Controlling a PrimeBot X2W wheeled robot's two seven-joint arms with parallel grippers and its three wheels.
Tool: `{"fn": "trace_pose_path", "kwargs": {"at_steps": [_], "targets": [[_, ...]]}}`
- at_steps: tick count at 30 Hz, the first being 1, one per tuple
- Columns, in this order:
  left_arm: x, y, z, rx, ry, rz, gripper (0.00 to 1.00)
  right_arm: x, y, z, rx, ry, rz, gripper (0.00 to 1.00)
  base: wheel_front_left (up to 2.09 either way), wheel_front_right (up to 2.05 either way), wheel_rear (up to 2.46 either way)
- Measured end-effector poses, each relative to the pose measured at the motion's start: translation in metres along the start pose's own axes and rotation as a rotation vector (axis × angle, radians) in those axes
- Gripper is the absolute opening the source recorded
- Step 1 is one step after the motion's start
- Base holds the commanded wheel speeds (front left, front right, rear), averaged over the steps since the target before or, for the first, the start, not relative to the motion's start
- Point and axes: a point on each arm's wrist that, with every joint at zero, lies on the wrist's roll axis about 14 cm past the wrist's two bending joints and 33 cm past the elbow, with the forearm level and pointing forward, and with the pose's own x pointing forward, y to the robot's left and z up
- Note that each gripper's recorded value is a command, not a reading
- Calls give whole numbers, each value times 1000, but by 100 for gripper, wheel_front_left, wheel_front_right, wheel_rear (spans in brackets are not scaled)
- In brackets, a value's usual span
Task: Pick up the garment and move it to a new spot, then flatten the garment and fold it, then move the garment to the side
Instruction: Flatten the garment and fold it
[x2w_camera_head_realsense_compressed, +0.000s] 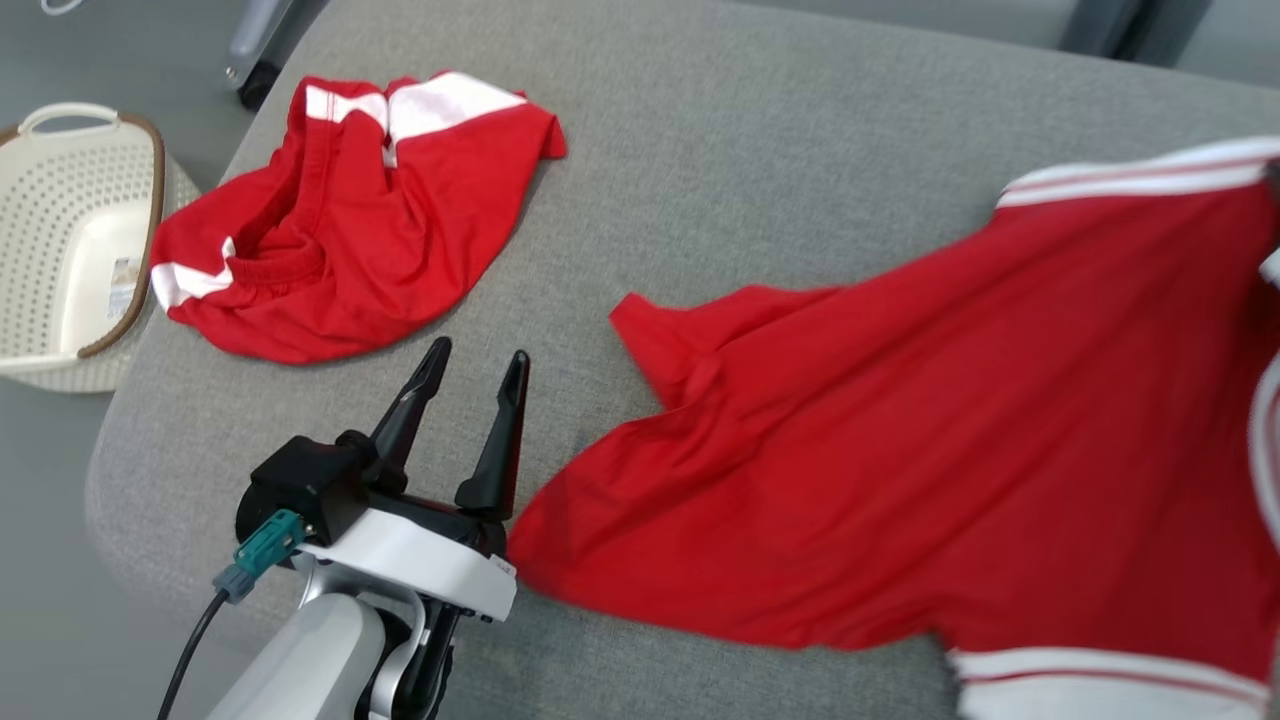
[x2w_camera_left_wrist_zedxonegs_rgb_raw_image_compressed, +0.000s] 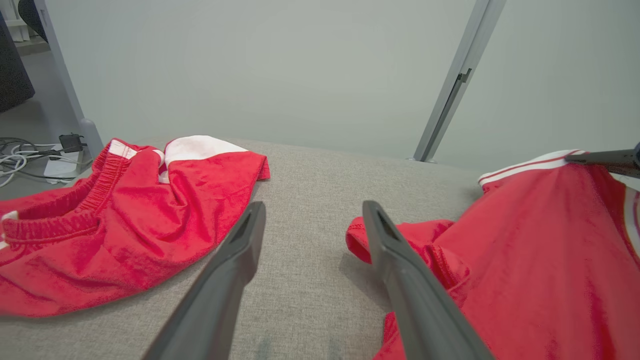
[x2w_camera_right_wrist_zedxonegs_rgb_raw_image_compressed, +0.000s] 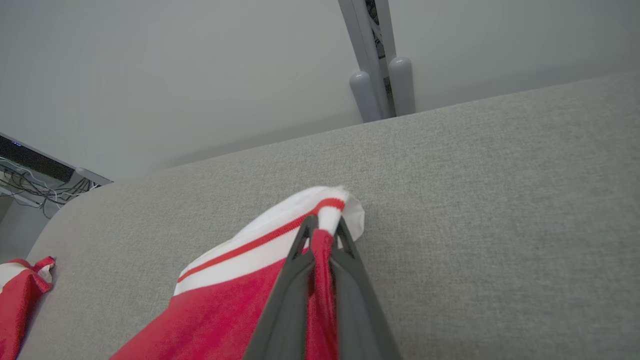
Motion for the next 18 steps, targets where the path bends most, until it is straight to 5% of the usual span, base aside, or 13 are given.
{"fn": "trace_pose_path", "kwargs": {"at_steps": [14, 16, 17, 18], "targets": [[7, 15, -19, 14, 41, 53, 100, 53, -19, 49, -21, -99, -42, 0, 0, 0, 0], [8, 13, -17, 15, 33, 47, 100, 49, -18, 48, -15, -104, -42, 60, 0, 0, 0], [9, 12, -15, 14, 28, 42, 100, 46, -17, 50, -12, -116, -41, 100, 0, 0, 0], [9, 11, -14, 13, 23, 37, 100, 42, -15, 51, -15, -127, -39, 100, 0, 0, 0]]}}
